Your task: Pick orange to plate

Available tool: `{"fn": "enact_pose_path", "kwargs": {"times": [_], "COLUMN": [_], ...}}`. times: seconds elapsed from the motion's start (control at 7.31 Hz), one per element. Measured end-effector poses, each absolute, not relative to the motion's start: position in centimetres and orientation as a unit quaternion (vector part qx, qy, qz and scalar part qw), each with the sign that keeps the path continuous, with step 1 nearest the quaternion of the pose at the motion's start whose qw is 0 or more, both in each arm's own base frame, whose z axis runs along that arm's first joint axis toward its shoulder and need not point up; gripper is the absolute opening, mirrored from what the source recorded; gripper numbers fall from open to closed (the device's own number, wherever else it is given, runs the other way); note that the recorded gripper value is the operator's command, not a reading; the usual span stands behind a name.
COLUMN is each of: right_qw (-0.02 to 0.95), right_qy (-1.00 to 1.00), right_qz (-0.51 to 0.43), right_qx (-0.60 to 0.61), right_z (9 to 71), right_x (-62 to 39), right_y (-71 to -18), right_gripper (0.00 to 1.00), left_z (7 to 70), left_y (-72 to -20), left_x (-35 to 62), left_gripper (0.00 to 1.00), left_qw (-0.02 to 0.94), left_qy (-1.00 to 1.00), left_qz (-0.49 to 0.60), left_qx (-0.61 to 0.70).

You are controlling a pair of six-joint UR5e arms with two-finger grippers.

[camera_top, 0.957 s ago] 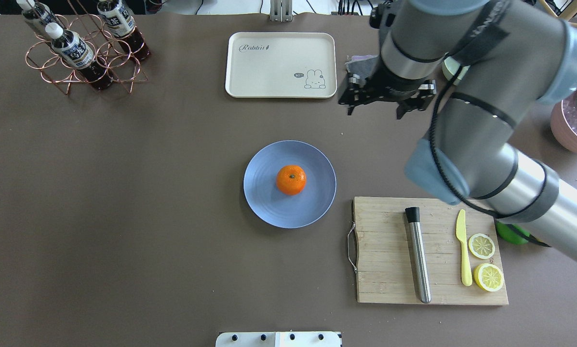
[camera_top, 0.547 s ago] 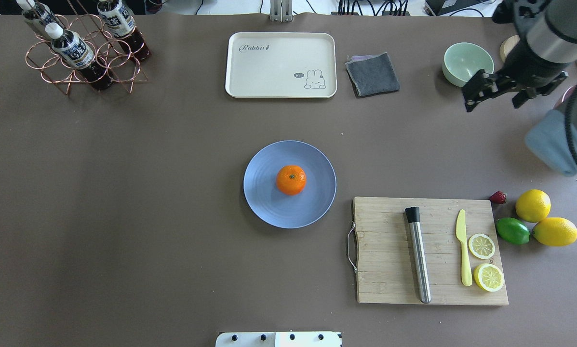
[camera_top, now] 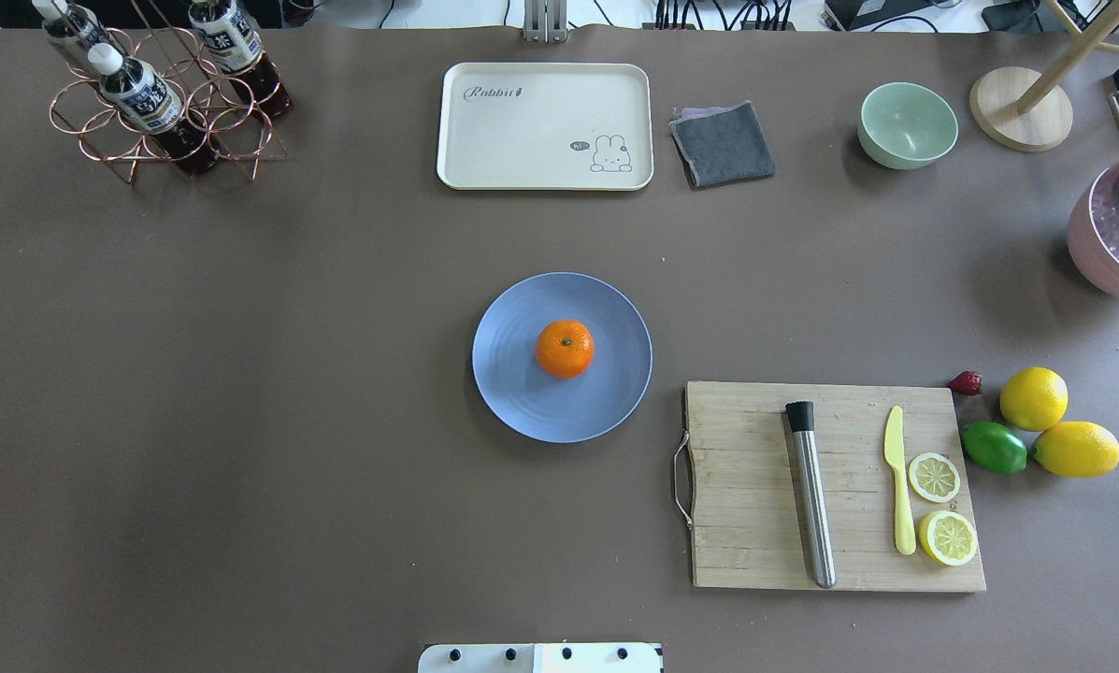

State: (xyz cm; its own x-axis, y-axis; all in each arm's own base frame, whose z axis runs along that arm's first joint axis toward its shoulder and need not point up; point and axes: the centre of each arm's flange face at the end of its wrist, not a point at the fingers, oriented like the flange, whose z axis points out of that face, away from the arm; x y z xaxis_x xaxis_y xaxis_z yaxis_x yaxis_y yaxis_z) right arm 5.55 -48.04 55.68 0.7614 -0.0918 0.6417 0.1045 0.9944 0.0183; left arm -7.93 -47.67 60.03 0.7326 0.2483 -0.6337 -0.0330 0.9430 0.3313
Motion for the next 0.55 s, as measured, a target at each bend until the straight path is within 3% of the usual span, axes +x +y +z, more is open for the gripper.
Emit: {"fn": "enact_pose_path", "kwargs": {"times": [0.55], "right_qw": [0.936], "right_qy": [-0.346], "right_qz": [-0.063], "right_qx": [-0.015], "right_z": [61.1], "right_x": [10.4], "right_y": [-45.3], "right_gripper": [1.0], "left_z": [60.1], "left_y": [-47.8], "left_x": [-7.1], "left_gripper": [0.98], "left_qw": [0.918], "left_qy": [0.358], "left_qz": [0.083], "left_qx": [0.147]}}
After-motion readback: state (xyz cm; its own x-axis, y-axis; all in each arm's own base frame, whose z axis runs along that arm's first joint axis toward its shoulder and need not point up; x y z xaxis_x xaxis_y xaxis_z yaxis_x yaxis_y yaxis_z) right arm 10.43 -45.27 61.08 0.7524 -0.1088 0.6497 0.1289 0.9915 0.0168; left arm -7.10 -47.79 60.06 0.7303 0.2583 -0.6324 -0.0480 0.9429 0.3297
